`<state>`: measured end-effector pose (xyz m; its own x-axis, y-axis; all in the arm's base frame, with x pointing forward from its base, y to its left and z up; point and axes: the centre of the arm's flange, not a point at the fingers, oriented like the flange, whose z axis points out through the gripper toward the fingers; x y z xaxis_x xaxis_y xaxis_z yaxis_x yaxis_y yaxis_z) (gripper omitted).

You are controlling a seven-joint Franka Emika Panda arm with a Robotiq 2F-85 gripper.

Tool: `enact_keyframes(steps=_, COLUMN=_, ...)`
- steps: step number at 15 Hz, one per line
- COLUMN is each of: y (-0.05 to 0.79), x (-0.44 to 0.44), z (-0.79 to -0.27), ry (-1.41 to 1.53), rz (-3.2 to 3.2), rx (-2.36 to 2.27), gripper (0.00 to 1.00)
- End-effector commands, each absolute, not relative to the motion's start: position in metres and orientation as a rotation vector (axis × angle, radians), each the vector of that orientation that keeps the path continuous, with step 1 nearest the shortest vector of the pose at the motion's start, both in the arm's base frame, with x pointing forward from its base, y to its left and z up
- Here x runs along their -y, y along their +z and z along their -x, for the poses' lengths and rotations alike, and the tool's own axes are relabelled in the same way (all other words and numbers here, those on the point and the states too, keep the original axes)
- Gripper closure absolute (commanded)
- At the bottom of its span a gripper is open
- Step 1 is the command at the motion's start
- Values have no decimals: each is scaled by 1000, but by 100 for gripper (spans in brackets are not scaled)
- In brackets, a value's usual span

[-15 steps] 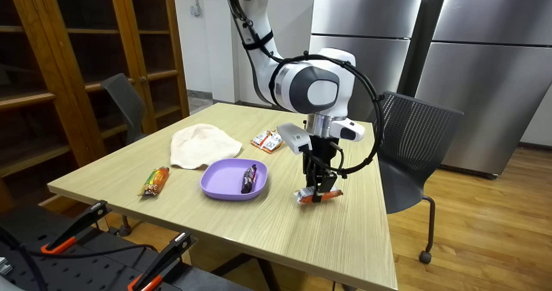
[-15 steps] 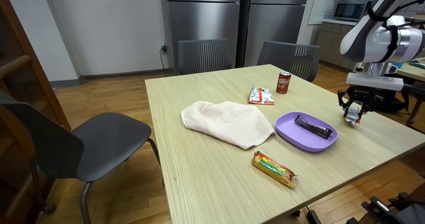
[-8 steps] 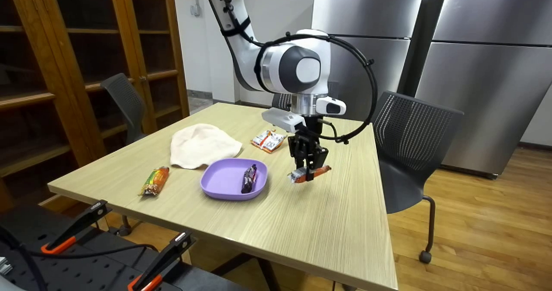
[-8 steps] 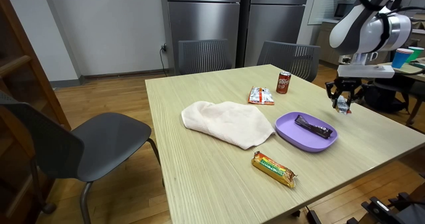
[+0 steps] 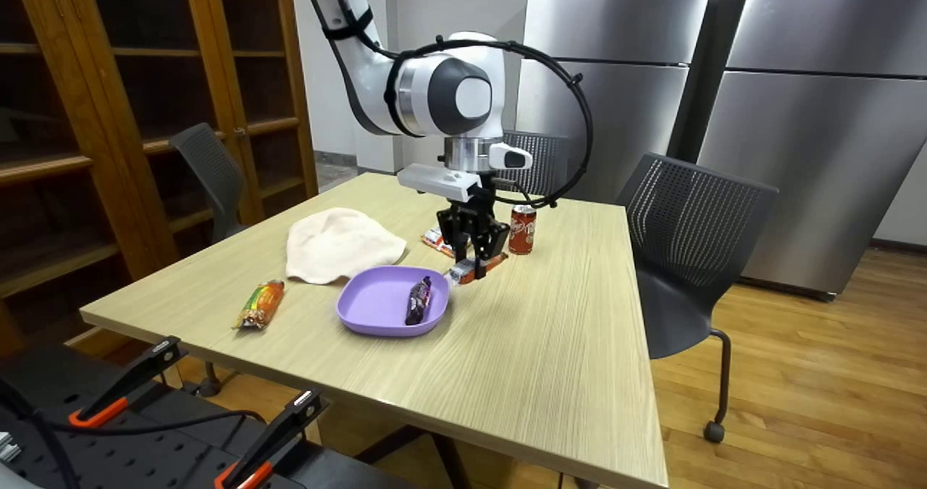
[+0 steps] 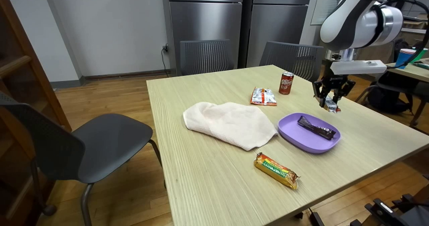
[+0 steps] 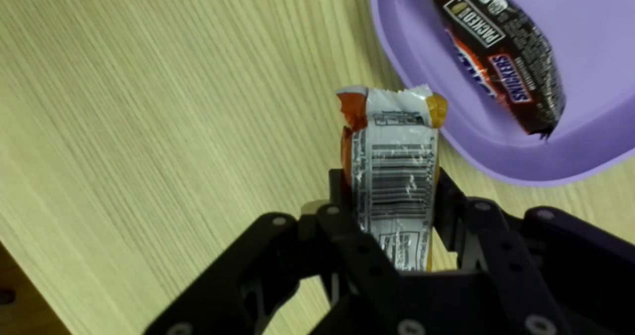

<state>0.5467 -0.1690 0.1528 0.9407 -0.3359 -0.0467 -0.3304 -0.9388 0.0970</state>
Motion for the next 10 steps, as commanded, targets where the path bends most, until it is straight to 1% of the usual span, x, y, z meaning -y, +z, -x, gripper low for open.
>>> enact_keyframes(steps=1, y=170, x=131, z=-529, ry=-78, rz=-3057, rx=325, gripper=82)
enact_keyframes(steps=10, y=163, x=48, z=-500, ry=-120, rz=-3077, rx=-157, gripper=82)
